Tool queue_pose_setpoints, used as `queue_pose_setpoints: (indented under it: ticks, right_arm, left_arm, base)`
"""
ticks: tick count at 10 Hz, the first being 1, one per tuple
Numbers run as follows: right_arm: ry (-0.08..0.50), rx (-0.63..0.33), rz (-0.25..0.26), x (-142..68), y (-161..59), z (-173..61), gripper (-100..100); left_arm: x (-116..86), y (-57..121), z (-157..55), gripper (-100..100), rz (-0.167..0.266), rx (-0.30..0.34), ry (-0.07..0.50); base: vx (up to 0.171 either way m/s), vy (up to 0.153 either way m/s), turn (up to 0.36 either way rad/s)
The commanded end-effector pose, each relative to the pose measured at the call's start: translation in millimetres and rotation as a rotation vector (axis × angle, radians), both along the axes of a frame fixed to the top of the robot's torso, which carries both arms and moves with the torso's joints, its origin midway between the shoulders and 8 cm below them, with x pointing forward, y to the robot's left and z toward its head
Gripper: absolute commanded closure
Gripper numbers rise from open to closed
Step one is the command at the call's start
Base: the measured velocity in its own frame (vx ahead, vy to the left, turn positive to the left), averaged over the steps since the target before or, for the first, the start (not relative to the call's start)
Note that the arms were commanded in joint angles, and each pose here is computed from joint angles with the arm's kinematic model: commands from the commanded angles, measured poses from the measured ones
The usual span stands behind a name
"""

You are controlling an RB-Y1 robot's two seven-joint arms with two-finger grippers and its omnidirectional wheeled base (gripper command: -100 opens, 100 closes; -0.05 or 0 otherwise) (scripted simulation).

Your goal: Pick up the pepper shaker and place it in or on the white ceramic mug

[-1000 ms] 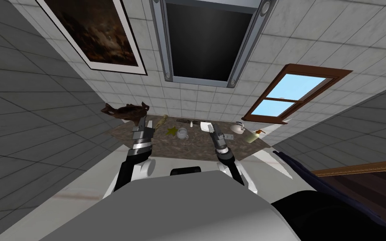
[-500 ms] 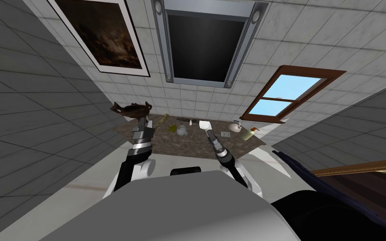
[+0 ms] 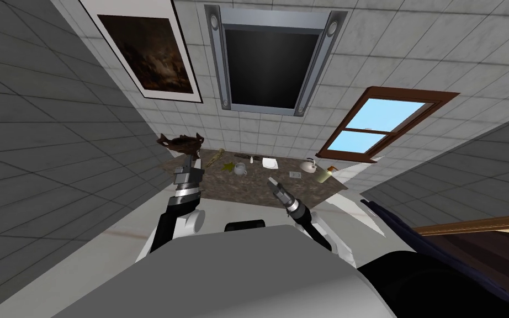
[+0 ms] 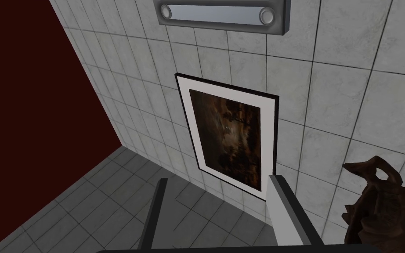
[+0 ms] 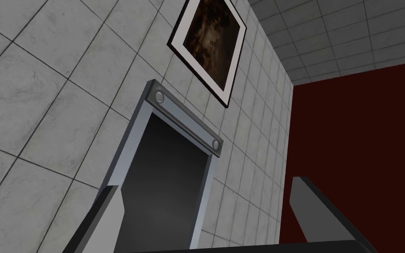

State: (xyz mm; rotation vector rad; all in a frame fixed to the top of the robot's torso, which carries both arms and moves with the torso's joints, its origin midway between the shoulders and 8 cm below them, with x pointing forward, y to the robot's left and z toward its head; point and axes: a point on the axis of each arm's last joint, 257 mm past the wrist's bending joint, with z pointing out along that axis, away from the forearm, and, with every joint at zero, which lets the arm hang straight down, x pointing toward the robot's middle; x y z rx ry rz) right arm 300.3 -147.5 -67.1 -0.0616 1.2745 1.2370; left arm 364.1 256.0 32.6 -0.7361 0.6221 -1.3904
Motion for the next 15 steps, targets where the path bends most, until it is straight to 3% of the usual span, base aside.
queue_pose_setpoints:
  ticks: [1, 2, 3, 4, 5, 8, 9, 12, 13, 14, 15]
  right_arm:
    - [0.027, -0.104, 0.012, -6.9, 2.2, -27.6, -100]
    - [0.028, -0.129, 0.023, -8.7, 3.3, -31.1, -100]
    - [0.047, -0.217, 0.028, -12.7, 0.0, -55.4, -100]
    - [0.05, -0.243, 0.043, -15.0, 0.1, -59.0, -100]
    - [0.07, -0.33, 0.049, -19.9, -6.2, -83.7, -100]
    - [0.091, -0.48, 0.088, -31.0, -16.7, -117.0, -100]
    - [0.113, -0.567, 0.096, -37.5, -29.1, -141.5, -100]
    - [0.131, -0.73, 0.147, -51.8, -49.1, -174.7, -100]
    - [0.156, -0.816, 0.161, -60.2, -68.5, -196.8, -100]
    - [0.149, -0.856, 0.18, -63.5, -71.2, -201.6, -100]
    - [0.174, -0.942, 0.196, -72.6, -93.1, -222.1, -100]
  left_arm:
    - [0.0, 0.0, 0.0, 0, 0.0, 0.0, 0.0]
    - [0.0, 0.0, 0.0, 0, 0.0, 0.0, 0.0]
    - [0.0, 0.0, 0.0, 0, 0.0, 0.0, 0.0]
    - [0.0, 0.0, 0.0, 0, 0.0, 0.0, 0.0]
    - [0.0, 0.0, 0.0, 0, 0.0, 0.0, 0.0]
    - [0.0, 0.0, 0.0, 0, 0.0, 0.0, 0.0]
    - [0.0, 0.0, 0.0, 0, 0.0, 0.0, 0.0]
    - [0.0, 0.0, 0.0, 0, 0.0, 0.0, 0.0]
    - [0.0, 0.0, 0.0, 0, 0.0, 0.0, 0.0]
    - [0.0, 0.0, 0.0, 0, 0.0, 0.0, 0.0]
    - [0.0, 0.0, 0.0, 0, 0.0, 0.0, 0.0]
  base:
    - [-0.115, -0.022, 0.111]
    - [-0.102, -0.024, 0.056]
    - [-0.104, -0.01, 0.106]
    - [-0.079, -0.001, 0.085]
    - [-0.108, 0.009, 0.132]
    - [-0.095, 0.016, 0.112]
    - [-0.084, 0.029, 0.185]
    - [-0.067, 0.028, 0.133]
    - [-0.064, 0.037, 0.218]
    - [-0.044, 0.03, 0.107]
    - [-0.032, 0.057, 0.244]
